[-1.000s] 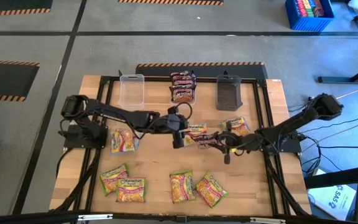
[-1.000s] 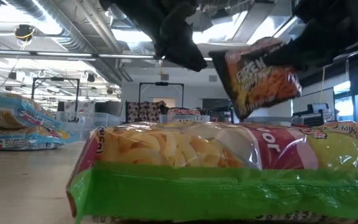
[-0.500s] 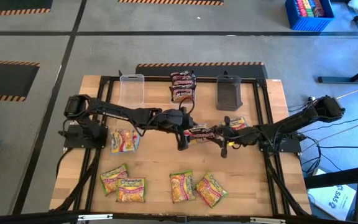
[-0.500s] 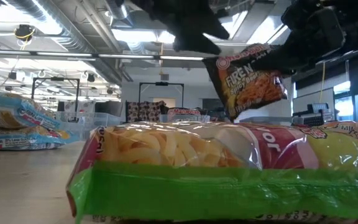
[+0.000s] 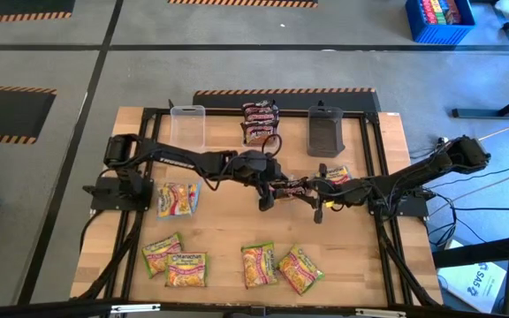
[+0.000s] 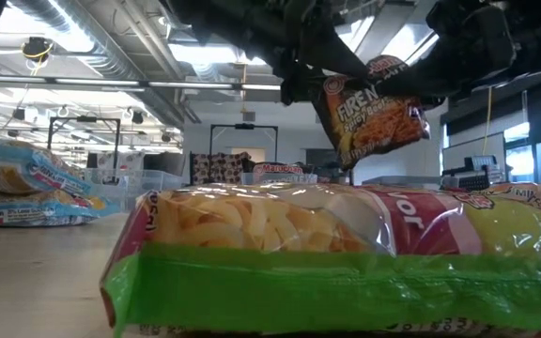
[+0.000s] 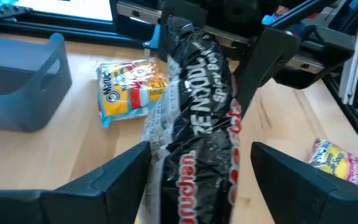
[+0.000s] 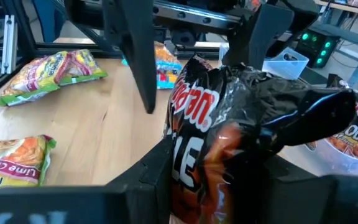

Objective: Sort Maruchan noodles
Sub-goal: Put the black noodle pack into the right transparent bin

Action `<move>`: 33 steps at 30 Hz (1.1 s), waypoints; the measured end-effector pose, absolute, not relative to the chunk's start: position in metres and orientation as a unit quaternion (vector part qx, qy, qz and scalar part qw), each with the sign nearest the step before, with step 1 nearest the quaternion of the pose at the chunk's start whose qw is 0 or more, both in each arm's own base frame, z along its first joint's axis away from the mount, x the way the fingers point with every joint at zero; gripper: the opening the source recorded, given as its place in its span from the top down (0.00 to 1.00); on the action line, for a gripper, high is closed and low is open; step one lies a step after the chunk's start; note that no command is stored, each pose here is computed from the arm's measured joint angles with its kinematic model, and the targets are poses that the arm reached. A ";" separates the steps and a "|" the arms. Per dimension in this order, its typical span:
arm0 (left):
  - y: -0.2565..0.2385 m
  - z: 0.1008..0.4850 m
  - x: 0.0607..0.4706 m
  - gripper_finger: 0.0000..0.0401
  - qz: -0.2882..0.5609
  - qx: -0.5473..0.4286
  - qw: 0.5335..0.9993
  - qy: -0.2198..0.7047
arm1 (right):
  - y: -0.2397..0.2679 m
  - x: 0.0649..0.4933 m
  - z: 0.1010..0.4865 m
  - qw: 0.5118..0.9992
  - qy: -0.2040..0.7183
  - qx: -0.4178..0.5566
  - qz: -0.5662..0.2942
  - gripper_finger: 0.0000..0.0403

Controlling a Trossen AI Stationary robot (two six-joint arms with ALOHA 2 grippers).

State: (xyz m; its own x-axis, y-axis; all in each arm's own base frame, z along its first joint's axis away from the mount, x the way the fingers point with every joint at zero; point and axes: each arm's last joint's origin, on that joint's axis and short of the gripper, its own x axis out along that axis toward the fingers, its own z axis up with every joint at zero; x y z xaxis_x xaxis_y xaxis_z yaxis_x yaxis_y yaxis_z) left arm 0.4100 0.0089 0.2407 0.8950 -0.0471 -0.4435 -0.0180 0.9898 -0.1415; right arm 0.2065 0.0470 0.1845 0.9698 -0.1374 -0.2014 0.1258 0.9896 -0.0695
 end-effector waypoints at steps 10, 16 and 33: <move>0.020 0.235 0.411 0.56 -0.014 -0.056 0.970 0.235 | 0.045 0.207 0.185 0.992 0.102 -0.027 -0.073 0.69; 0.020 0.236 0.411 0.67 -0.016 -0.053 0.971 0.234 | 0.045 0.208 0.189 0.993 0.079 -0.018 -0.083 0.62; 0.077 0.286 0.357 0.72 0.141 0.051 0.946 0.288 | 0.043 0.207 0.205 0.987 0.089 -0.029 -0.133 0.29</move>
